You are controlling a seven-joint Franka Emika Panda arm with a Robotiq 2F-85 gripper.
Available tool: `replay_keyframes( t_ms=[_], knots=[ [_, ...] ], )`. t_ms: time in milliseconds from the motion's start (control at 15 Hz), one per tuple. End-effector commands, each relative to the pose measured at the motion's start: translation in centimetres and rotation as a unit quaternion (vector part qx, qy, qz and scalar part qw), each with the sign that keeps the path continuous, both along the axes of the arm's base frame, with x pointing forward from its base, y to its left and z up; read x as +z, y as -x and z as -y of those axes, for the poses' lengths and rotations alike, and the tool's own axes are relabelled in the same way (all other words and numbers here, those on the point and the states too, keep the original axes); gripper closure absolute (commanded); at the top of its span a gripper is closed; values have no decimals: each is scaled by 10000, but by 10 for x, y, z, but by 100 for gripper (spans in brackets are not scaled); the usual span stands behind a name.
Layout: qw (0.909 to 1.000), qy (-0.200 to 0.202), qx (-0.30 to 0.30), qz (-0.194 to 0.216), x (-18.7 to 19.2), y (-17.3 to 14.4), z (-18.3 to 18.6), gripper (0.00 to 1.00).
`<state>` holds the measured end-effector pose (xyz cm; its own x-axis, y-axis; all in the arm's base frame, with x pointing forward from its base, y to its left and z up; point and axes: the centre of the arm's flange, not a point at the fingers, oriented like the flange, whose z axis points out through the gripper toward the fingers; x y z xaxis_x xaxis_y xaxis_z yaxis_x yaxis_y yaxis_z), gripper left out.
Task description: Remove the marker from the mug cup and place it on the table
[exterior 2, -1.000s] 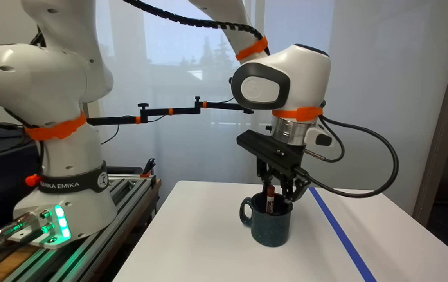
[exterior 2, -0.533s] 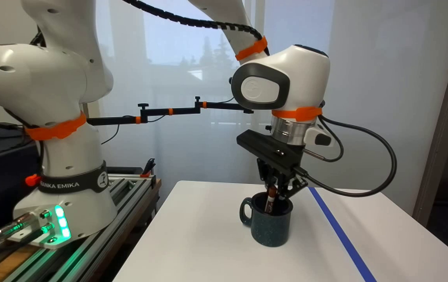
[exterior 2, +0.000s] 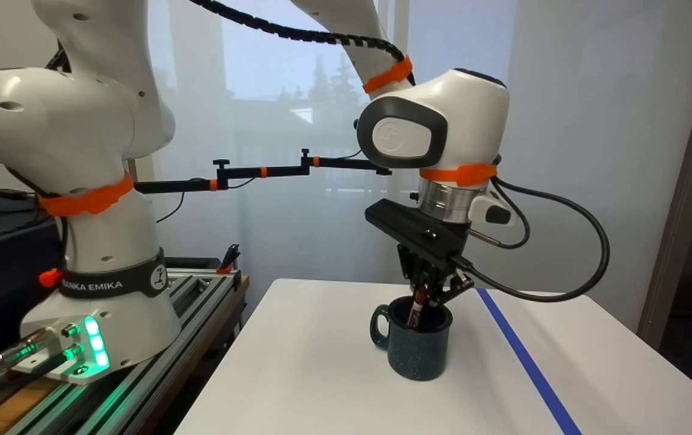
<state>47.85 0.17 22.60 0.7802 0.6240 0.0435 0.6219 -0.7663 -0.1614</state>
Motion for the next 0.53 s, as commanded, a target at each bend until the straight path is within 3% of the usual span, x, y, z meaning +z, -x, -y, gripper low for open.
replay_keyframes(
  t_ms=[0,467],
  knots=[
    [9996,122,-204,161,28,4,-3,95],
    [9947,345,-913,332,121,8,12,95]
  ],
)
